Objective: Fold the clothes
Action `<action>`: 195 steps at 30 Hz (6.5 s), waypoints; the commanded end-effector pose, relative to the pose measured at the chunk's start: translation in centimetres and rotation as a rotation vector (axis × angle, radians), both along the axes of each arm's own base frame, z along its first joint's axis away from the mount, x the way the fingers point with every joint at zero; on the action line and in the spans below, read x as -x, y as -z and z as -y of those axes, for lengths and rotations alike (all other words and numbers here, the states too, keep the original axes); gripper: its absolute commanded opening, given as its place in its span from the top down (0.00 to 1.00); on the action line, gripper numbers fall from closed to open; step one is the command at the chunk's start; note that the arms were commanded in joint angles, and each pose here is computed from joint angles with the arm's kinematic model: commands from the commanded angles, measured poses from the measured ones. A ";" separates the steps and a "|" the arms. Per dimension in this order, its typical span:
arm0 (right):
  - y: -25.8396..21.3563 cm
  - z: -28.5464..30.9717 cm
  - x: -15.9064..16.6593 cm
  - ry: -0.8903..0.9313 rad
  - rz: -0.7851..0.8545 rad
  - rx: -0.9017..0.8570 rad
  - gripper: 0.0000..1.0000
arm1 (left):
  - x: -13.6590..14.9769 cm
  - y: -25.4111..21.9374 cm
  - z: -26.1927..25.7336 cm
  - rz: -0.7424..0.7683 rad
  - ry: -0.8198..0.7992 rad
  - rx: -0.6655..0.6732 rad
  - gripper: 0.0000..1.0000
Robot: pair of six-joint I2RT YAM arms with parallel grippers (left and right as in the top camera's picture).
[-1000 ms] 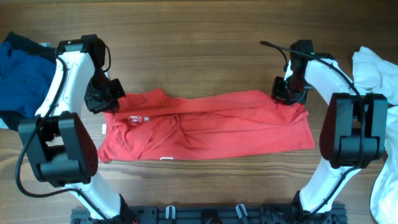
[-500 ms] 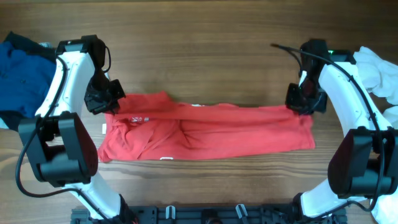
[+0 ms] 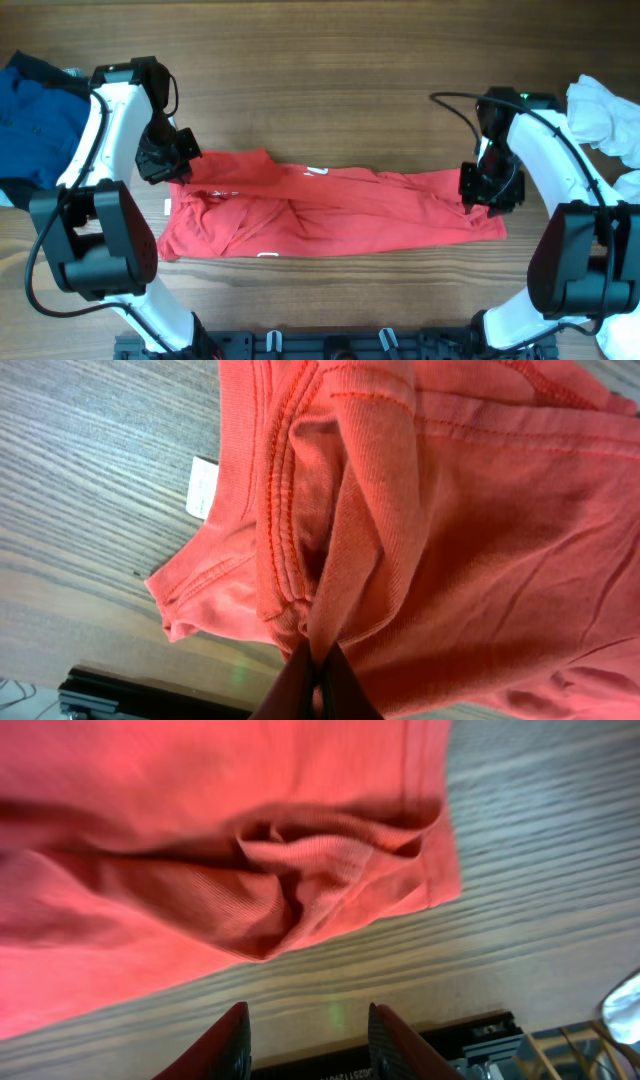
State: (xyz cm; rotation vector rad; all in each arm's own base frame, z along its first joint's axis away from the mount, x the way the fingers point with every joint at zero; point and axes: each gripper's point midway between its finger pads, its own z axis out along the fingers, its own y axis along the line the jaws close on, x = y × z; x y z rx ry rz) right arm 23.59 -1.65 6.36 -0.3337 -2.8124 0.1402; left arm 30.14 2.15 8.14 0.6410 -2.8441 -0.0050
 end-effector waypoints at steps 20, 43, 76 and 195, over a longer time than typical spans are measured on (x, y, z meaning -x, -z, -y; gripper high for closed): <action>2.7 -1.8 -0.3 -0.145 0.030 -0.049 0.61 | -0.3 0.1 -0.3 0.017 0.002 -0.001 0.96; 2.4 0.5 -4.1 0.035 0.237 0.137 0.96 | -1.0 -0.7 -0.4 0.055 0.002 -0.005 0.96; -2.5 1.3 -6.0 -0.075 0.323 0.063 0.53 | -10.5 3.9 0.1 0.328 0.176 0.039 0.48; -0.6 2.3 -1.8 -0.129 0.117 0.086 0.75 | 7.6 -0.8 -0.8 -0.152 -0.023 -0.098 0.74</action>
